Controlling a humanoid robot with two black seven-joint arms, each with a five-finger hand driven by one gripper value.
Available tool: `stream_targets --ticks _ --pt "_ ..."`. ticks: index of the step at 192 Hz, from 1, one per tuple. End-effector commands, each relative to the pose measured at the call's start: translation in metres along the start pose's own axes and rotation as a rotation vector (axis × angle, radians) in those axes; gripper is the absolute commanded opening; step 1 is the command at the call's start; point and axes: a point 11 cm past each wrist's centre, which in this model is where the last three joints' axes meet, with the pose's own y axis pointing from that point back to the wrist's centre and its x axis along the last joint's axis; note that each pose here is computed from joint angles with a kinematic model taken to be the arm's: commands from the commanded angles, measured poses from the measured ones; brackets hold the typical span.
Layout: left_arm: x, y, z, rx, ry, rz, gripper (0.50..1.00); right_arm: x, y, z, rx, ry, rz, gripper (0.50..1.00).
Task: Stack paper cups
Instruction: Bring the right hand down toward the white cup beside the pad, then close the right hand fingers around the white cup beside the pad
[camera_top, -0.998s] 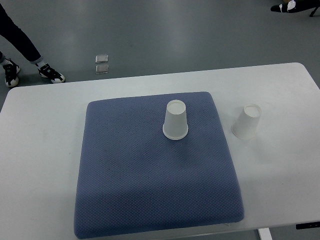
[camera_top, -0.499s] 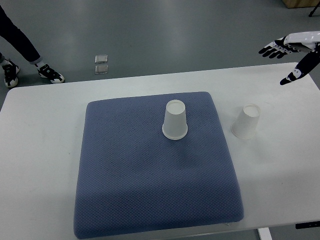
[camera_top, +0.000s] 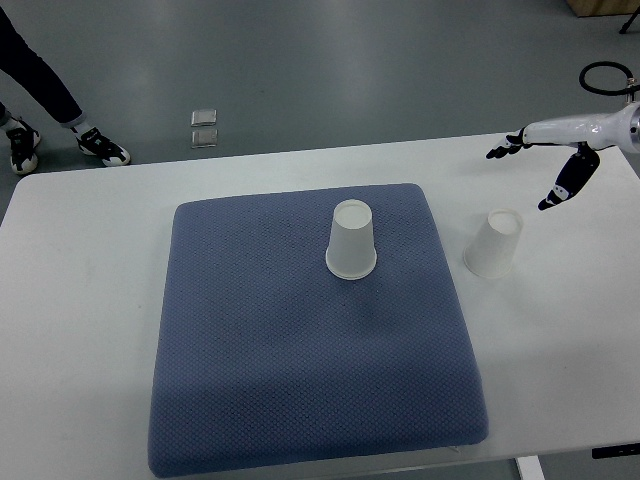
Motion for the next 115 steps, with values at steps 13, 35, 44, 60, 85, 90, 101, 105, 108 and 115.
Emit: stream_targets --ticks 13,35,44,60,85,90,101,105,108,115 --pt "0.0 0.0 0.0 0.0 0.0 0.0 1.0 -0.017 -0.015 -0.011 0.044 0.098 -0.072 0.917" --pt "0.0 0.0 0.0 0.0 0.0 0.0 1.0 -0.02 -0.021 -0.019 0.064 0.12 -0.074 0.917" --pt "0.0 0.0 0.0 0.0 0.0 0.0 1.0 -0.021 -0.022 -0.02 0.065 0.127 -0.073 0.917" --pt "0.0 0.0 0.0 0.0 0.0 0.0 1.0 -0.028 -0.024 -0.016 0.052 0.154 -0.085 0.917" --pt "0.0 0.0 0.0 0.0 -0.001 0.0 1.0 -0.04 -0.031 -0.016 0.054 0.189 -0.098 0.917" --pt "0.0 0.0 0.0 0.0 0.0 0.0 1.0 -0.041 -0.031 -0.015 0.05 0.195 -0.096 0.917" --pt "0.0 0.0 0.0 0.0 -0.001 0.0 1.0 -0.046 -0.033 -0.012 0.047 0.21 -0.09 0.917" --pt "0.0 0.0 0.0 0.0 0.0 0.0 1.0 -0.047 -0.033 -0.011 0.043 0.216 -0.086 0.915" --pt "0.0 0.0 0.0 0.0 0.0 0.0 1.0 -0.047 -0.032 -0.01 0.041 0.218 -0.084 0.915" --pt "0.0 0.0 0.0 0.0 0.0 0.0 1.0 -0.048 -0.032 -0.009 0.035 0.224 -0.077 0.917"
